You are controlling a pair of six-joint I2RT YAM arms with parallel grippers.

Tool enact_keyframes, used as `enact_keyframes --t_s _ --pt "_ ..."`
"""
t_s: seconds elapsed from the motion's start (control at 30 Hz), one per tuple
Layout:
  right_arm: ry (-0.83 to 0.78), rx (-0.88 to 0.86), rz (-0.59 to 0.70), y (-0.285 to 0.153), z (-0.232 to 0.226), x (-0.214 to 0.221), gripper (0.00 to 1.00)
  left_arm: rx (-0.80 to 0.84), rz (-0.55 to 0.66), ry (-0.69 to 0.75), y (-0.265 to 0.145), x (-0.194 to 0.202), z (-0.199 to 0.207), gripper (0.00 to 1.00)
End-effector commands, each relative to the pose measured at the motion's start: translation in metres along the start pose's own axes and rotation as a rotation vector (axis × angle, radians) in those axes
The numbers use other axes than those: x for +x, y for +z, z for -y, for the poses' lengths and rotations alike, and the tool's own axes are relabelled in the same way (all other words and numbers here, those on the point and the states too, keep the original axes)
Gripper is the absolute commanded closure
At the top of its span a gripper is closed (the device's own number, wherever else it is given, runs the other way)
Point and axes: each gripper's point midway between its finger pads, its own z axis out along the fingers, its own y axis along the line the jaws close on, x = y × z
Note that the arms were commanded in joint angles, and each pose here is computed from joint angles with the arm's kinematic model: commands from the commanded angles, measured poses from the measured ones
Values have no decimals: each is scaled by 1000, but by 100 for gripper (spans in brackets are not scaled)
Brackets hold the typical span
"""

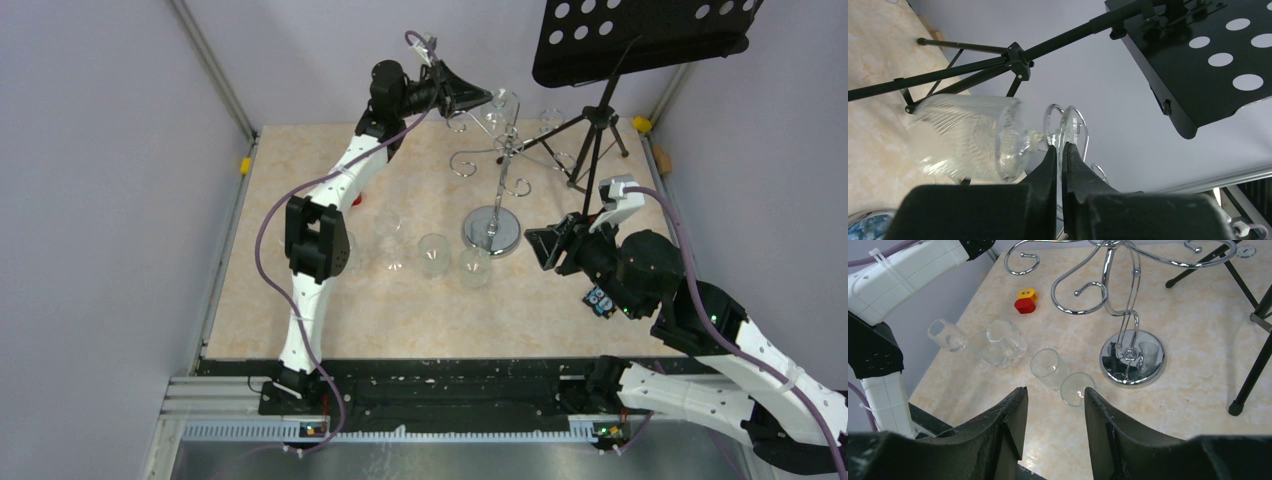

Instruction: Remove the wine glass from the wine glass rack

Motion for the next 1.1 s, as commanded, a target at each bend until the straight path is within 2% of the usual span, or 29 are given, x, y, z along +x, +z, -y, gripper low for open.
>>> enact_keyframes --t_s 0.0,0.4,0.93,1.07 --pt "19 -3 27 1 -1 -5 54 94 -13 88 -1 -1 39 100" --pt "14 4 31 2 0 -4 54 208 88 131 -10 -18 99 100" --pt "17 8 35 2 1 -5 54 216 191 138 -1 -27 98 100" --pt "20 10 38 0 2 -5 54 246 162 142 2 -19 104 100"
